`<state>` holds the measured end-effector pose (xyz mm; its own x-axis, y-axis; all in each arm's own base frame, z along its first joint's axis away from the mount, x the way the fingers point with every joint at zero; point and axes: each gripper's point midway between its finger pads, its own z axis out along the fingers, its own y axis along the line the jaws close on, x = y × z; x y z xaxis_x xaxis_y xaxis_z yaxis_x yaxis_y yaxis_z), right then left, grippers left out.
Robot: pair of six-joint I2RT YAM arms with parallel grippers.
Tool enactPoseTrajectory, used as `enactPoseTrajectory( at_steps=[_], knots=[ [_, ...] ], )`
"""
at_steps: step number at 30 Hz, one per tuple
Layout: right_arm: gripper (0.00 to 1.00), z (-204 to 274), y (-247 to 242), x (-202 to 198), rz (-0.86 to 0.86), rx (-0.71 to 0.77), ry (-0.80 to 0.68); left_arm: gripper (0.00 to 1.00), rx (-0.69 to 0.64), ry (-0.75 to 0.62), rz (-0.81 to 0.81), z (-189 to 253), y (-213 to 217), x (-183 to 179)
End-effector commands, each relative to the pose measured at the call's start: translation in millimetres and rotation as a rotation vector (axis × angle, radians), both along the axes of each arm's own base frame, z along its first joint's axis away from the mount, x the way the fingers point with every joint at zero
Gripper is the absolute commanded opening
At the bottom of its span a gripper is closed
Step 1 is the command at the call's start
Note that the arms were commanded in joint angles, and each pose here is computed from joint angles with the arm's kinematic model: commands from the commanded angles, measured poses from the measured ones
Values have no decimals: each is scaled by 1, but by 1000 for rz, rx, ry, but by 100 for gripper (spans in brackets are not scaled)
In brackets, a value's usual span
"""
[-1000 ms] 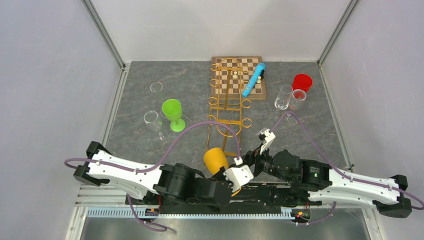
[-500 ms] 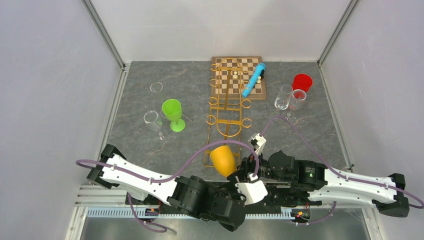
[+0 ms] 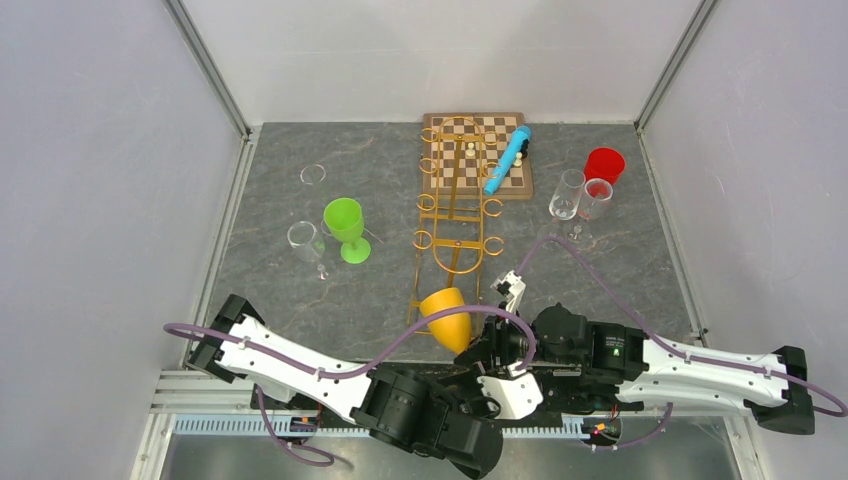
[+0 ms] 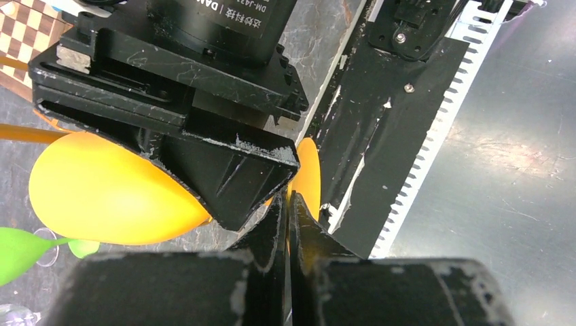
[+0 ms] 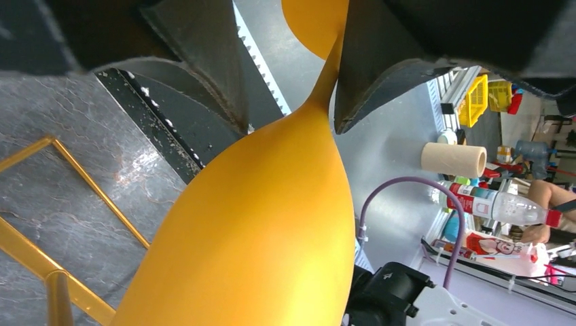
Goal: Take the wine glass off the wine glass rack
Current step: Place the wine glass at the center of the board.
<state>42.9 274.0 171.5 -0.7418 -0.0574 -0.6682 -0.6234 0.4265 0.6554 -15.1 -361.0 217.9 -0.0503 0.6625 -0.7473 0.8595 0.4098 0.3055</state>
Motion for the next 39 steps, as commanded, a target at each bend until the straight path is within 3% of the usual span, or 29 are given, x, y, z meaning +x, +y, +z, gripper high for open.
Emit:
enactPoseTrajectory(
  at_steps=[1, 14, 19, 23, 29, 39],
  knots=[
    [48, -1, 3, -11, 54, 29, 22, 2, -78, -87, 69, 30, -1, 15],
    [0, -4, 3, -14, 74, 30, 24, 5, -85, -73, 77, 28, -1, 14],
    [0, -4, 3, -15, 85, 36, 16, 18, -76, -36, 53, 22, -1, 8],
    [0, -5, 2, -15, 92, 35, 0, 38, -101, 6, 33, 21, 0, 3],
    [0, -7, -1, -12, 89, 39, -49, 59, -177, 72, 0, 21, 2, -2],
    [0, -21, -7, 3, 115, -46, -245, 63, -270, 194, -17, 19, 7, 6]
  ],
)
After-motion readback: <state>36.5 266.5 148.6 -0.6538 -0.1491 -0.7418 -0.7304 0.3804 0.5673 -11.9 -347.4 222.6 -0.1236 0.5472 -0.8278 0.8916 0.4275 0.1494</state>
